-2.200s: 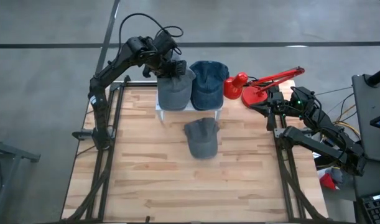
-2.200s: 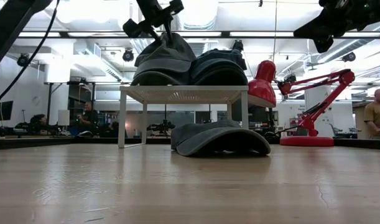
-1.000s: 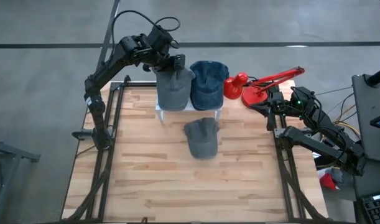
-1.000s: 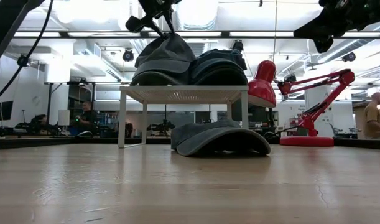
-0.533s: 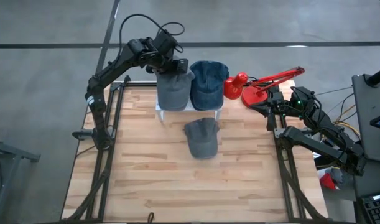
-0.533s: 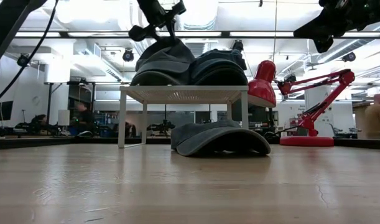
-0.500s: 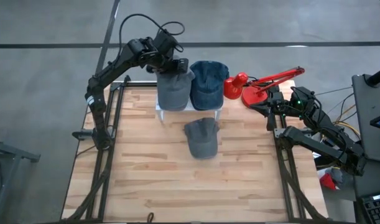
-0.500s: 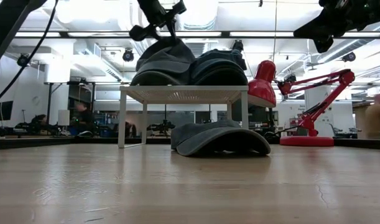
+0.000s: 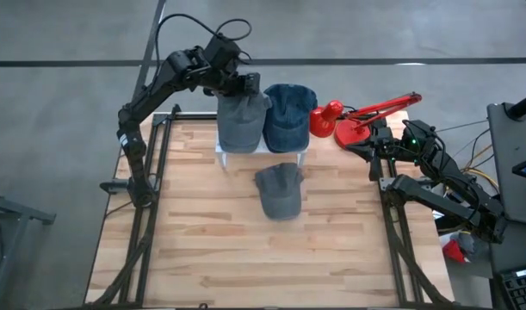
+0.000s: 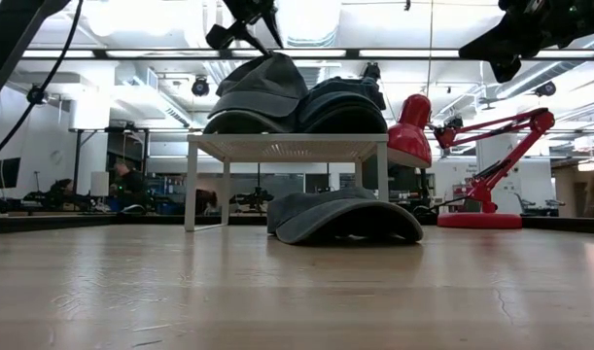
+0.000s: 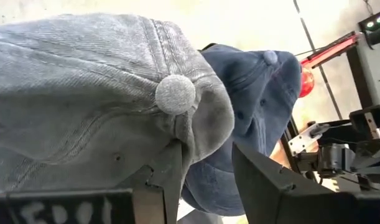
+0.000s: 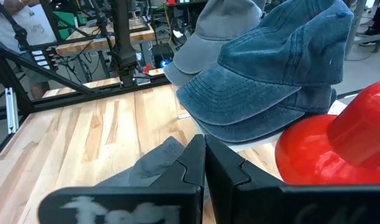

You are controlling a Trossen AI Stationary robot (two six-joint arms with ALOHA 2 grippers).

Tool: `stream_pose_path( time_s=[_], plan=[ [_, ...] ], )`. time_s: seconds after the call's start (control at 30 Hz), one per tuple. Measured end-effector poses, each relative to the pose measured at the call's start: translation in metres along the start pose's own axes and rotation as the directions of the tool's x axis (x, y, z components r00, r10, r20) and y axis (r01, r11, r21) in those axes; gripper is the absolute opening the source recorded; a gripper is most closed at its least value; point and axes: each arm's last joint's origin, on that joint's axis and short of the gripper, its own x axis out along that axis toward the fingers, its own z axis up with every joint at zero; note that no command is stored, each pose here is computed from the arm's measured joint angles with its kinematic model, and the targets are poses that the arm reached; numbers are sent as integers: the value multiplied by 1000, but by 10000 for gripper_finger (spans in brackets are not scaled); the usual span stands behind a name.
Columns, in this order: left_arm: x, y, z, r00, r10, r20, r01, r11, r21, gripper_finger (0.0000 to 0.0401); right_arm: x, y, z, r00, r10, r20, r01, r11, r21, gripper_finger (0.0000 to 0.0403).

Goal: Pick & Place hat
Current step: Stack the bottom light gray cap on the top of the other light gray cap on the shelf

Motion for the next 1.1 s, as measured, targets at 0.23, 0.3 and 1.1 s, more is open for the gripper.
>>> stream_pose_path(
  time_s=[0.23,0.3,1.1],
  plan=[
    [-4,-3,-1,1000,-15,1,15,1000,4,131,0,0,0,1000,0,0,0,1000,0,8],
    [-4,-2,-1,1000,-12,-5,12,1000,3,131,0,0,0,1000,0,0,0,1000,0,8],
    [15,-2,-9,999,3,-49,1,996,93,131,0,0,0,1000,0,0,0,1000,2,8]
  ],
)
